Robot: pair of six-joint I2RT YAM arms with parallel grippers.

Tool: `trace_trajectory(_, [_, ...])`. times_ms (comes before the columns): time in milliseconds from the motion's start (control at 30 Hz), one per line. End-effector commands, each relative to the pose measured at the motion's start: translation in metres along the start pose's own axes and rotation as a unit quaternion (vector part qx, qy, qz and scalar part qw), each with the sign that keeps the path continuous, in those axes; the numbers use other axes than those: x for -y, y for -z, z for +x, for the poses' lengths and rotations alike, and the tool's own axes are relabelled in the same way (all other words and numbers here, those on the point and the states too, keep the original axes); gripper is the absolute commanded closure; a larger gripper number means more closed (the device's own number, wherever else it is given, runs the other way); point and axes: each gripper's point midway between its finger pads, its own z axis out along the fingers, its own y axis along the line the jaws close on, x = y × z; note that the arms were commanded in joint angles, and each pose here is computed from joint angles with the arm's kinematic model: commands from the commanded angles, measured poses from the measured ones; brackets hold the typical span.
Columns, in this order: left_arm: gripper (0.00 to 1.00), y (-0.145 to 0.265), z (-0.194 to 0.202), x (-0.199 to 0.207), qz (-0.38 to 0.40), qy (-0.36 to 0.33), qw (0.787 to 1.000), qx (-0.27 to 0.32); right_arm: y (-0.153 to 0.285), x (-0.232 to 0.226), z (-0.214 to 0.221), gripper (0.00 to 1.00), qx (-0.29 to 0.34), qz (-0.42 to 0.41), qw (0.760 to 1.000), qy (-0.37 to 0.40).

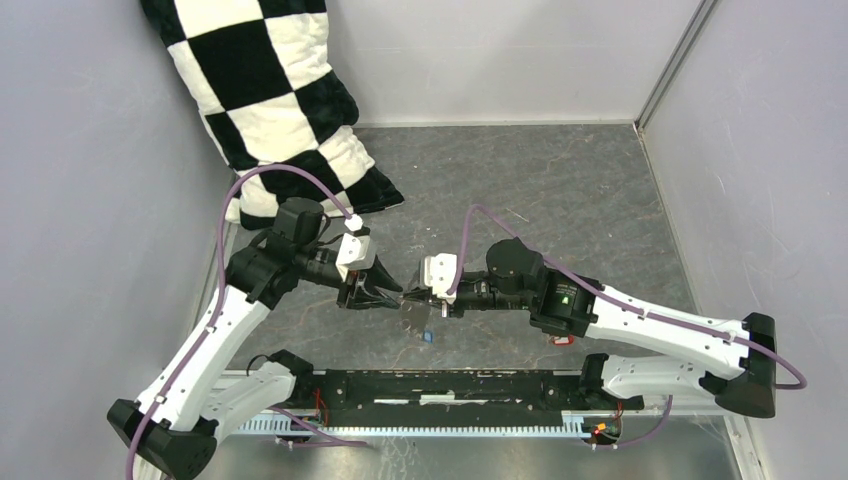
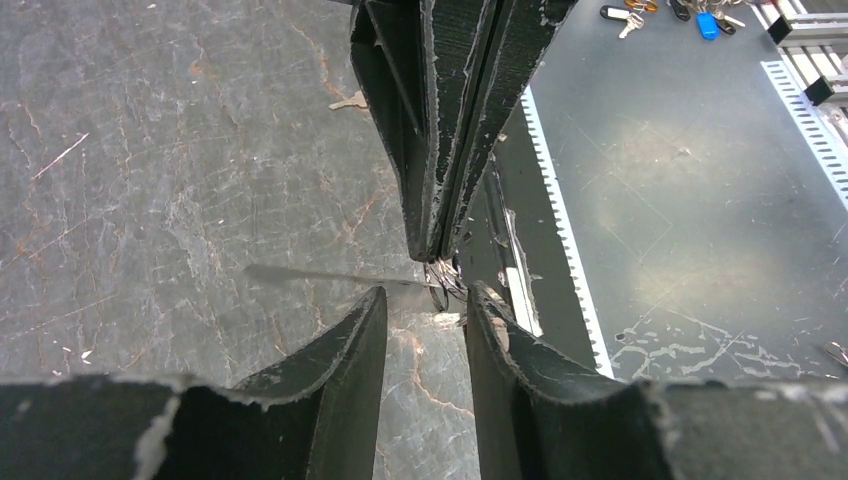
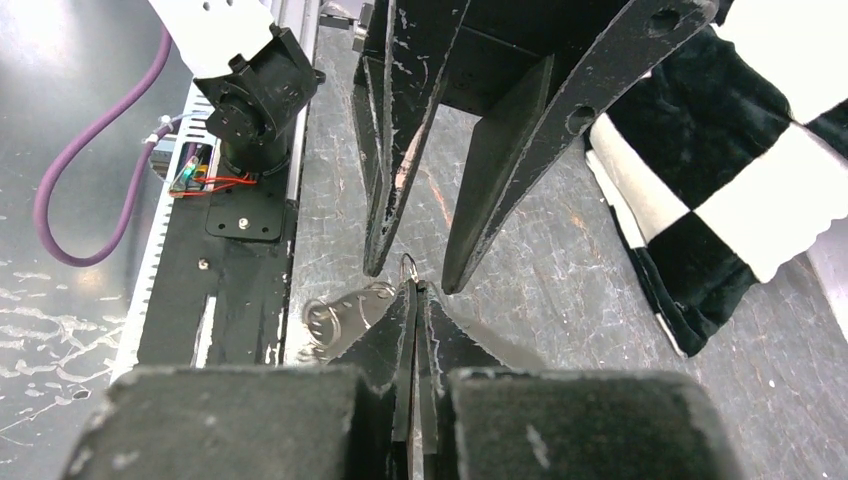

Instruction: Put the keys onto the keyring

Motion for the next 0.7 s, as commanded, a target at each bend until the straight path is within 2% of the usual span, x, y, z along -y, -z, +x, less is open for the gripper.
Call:
trace_trajectory(0, [0.59, -0.001, -0.005, 0.009, 0.012, 0.009, 1.000, 0.010, 0.001, 0.013, -0.043, 0.99, 0.054, 0.026, 0.998, 0.015])
trace_trajectory(100, [0.63, -0.001, -0.003, 0.006, 0.005, 0.000, 1.000, 0.003, 0.000, 0.014, -0.042, 0.99, 0.049, 0.029, 0.998, 0.016])
trace_trajectory(200, [0.77, 0.000, 0.000, 0.000, -0.009, -0.011, 1.000, -0.007, -0.002, 0.013, -0.041, 0.99, 0.045, 0.029, 0.998, 0.016])
trace_trajectory(300, [0.86, 0.001, -0.001, -0.006, -0.023, -0.021, 0.999, -0.012, -0.005, 0.010, -0.042, 0.99, 0.045, 0.023, 0.999, 0.016])
trace_trajectory(500, [0.97, 0.003, -0.003, -0.005, -0.029, -0.037, 0.999, -0.009, -0.003, 0.004, -0.047, 0.99, 0.053, 0.011, 0.999, 0.011])
trace_trajectory(567, [0.98, 0.003, -0.004, -0.002, -0.026, -0.050, 0.998, -0.005, -0.001, 0.002, -0.049, 0.94, 0.057, 0.005, 0.998, 0.008])
trace_trajectory(667, [0.98, 0.004, -0.011, 0.005, -0.013, -0.081, 0.997, 0.009, 0.006, 0.001, -0.056, 0.78, 0.072, 0.010, 0.997, -0.002])
